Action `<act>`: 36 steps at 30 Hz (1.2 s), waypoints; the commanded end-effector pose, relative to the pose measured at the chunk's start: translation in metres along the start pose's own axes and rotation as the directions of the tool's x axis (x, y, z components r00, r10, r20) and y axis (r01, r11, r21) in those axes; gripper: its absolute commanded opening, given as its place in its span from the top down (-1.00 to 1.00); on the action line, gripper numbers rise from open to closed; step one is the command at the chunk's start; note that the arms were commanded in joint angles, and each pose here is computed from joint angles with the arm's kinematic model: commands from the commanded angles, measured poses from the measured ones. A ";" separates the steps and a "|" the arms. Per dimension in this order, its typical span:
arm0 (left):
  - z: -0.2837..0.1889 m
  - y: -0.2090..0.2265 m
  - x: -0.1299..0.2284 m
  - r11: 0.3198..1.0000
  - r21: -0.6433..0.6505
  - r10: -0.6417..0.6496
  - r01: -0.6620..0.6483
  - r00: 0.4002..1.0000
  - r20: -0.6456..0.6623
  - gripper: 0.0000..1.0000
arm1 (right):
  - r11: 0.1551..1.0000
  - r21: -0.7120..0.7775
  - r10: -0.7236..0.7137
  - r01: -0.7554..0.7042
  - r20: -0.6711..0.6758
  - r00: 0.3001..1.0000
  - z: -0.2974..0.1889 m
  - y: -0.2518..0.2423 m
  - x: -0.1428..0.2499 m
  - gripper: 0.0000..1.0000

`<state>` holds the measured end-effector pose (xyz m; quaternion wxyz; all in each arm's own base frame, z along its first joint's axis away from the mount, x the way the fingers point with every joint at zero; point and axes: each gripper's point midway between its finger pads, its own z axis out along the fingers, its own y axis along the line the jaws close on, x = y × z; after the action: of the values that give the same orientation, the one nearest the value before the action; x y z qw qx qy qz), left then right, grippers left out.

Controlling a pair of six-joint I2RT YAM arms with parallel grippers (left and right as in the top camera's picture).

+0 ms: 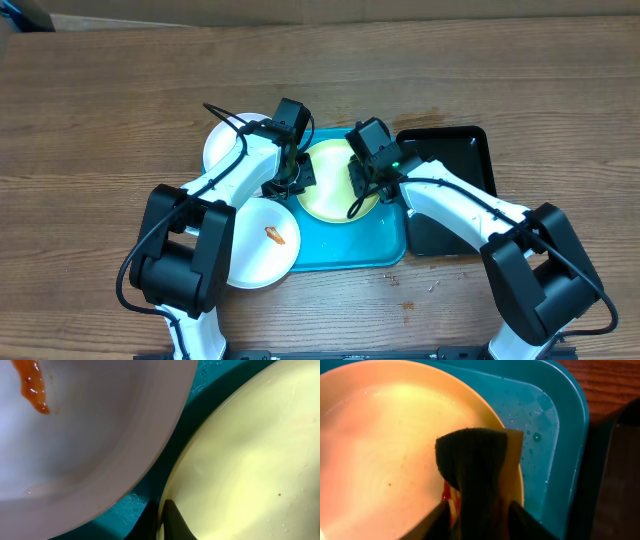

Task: Clean dirty plates on tray and stack at the side
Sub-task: 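Scrub the yellow plate surface with the sponge in the right gripper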

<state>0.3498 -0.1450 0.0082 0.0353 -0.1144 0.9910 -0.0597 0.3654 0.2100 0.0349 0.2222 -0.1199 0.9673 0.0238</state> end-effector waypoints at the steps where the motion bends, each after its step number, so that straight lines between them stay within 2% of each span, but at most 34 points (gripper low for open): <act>1: 0.006 0.010 0.004 0.999 -0.047 -0.007 0.007 1.000 -0.011 0.92 | 1.000 0.011 0.000 0.000 0.000 1.000 0.005 -0.004 0.008 0.58; 2: 0.006 0.010 0.004 0.999 -0.047 -0.007 0.007 1.000 -0.011 0.92 | 1.000 0.013 -0.001 0.001 -0.005 1.000 0.007 -0.004 0.011 0.66; 7: 0.006 0.010 0.004 0.999 -0.047 -0.007 0.007 1.000 -0.012 0.92 | 1.000 0.020 -0.004 0.004 -0.026 1.000 0.013 -0.005 0.018 0.67; 9: 0.006 0.010 0.004 0.999 -0.047 -0.007 0.007 1.000 -0.012 0.92 | 1.000 0.019 -0.003 0.004 -0.026 1.000 0.016 -0.005 0.018 0.91; 10: 0.006 0.010 0.004 0.999 -0.047 -0.007 0.007 1.000 -0.012 0.92 | 1.000 0.015 0.000 0.001 -0.028 1.000 0.016 -0.004 0.018 0.92; 21: 0.006 0.010 0.004 0.999 -0.047 -0.007 0.007 1.000 -0.011 0.92 | 0.990 -0.058 0.121 -0.131 -0.156 0.980 0.046 0.014 0.049 0.92; 36: 0.006 0.010 0.004 0.999 -0.047 -0.007 0.006 1.000 -0.011 0.92 | 0.951 -0.155 0.228 -0.267 -0.231 0.946 0.042 0.036 0.056 0.92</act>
<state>0.3482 -0.1437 0.0080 0.0327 -0.1149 0.9913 -0.0560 0.3615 0.2223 0.0083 0.1876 -0.0181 0.9775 0.0945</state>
